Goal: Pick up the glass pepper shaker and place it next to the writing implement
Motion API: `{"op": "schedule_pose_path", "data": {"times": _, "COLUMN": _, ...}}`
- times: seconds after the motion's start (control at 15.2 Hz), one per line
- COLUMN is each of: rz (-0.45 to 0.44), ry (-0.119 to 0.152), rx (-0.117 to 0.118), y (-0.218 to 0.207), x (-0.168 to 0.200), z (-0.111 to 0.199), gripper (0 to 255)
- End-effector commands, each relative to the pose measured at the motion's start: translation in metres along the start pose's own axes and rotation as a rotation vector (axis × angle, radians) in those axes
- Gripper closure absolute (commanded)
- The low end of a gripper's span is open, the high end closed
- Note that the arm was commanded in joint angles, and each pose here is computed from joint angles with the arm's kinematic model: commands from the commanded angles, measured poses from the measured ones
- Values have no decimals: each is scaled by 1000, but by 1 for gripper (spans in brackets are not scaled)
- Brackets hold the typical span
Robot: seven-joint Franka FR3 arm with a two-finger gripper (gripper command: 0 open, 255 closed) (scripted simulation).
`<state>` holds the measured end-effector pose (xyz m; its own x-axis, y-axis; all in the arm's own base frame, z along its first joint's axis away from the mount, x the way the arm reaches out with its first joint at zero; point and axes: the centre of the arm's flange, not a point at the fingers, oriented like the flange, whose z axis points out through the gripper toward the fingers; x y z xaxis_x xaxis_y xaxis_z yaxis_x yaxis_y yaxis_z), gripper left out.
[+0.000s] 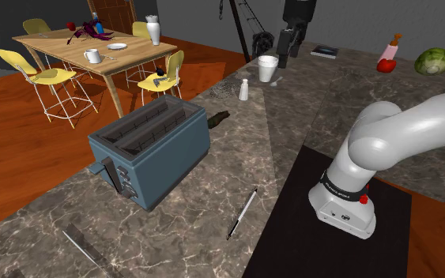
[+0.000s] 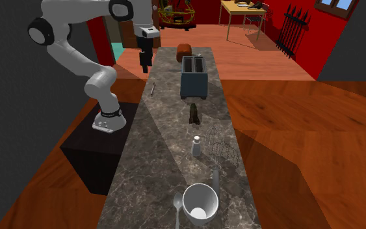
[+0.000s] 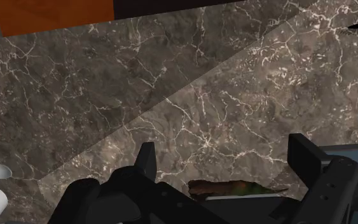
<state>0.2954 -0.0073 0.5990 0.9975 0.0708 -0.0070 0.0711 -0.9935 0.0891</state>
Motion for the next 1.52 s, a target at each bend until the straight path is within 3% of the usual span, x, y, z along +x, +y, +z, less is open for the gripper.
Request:
{"op": "schedule_pose_path", "data": {"times": 0.0, "rz": 0, "ry": 0, "rx": 0, "y": 0, "x": 0, "z": 0, "gripper": 0}}
{"op": "schedule_pose_path", "data": {"times": 1.45, "rz": 30, "ry": 32, "rx": -15, "y": 159, "x": 179, "z": 156, "gripper": 0}}
